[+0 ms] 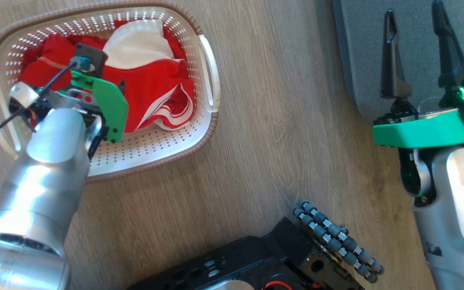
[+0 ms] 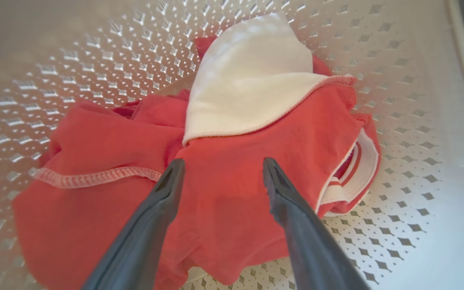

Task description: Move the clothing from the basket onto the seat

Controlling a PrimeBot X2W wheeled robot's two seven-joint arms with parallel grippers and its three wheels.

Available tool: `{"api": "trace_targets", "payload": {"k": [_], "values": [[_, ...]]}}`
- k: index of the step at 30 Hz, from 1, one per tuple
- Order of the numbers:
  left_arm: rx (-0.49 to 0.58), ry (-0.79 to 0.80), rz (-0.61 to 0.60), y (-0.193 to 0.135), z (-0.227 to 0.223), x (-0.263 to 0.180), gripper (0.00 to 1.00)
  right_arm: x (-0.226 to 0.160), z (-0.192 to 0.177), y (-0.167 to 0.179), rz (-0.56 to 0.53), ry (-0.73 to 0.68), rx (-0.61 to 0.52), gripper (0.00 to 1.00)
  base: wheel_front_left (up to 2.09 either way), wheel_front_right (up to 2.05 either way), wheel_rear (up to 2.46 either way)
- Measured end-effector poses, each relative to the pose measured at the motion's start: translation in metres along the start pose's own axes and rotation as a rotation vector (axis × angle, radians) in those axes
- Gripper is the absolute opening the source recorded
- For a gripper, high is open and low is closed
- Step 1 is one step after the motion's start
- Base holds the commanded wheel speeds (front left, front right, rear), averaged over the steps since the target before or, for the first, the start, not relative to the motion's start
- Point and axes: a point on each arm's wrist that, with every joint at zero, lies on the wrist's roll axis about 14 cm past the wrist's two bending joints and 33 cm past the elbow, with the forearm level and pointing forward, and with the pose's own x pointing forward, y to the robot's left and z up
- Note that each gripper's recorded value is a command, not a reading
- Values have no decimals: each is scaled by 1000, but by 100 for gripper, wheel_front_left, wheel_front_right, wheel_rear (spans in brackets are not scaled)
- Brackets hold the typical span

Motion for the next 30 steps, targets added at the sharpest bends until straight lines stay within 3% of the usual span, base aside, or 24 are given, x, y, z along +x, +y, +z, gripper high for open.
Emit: {"api": "trace_targets", "payload": {"k": [26, 30], "values": [[7, 41, -9, 10, -19, 25, 100, 3, -29, 1, -19, 57, 17, 100, 0, 0, 0], [12, 35, -3, 13, -17, 24, 93, 5, -29, 2, -16, 54, 19, 100, 0, 0, 0]]}}
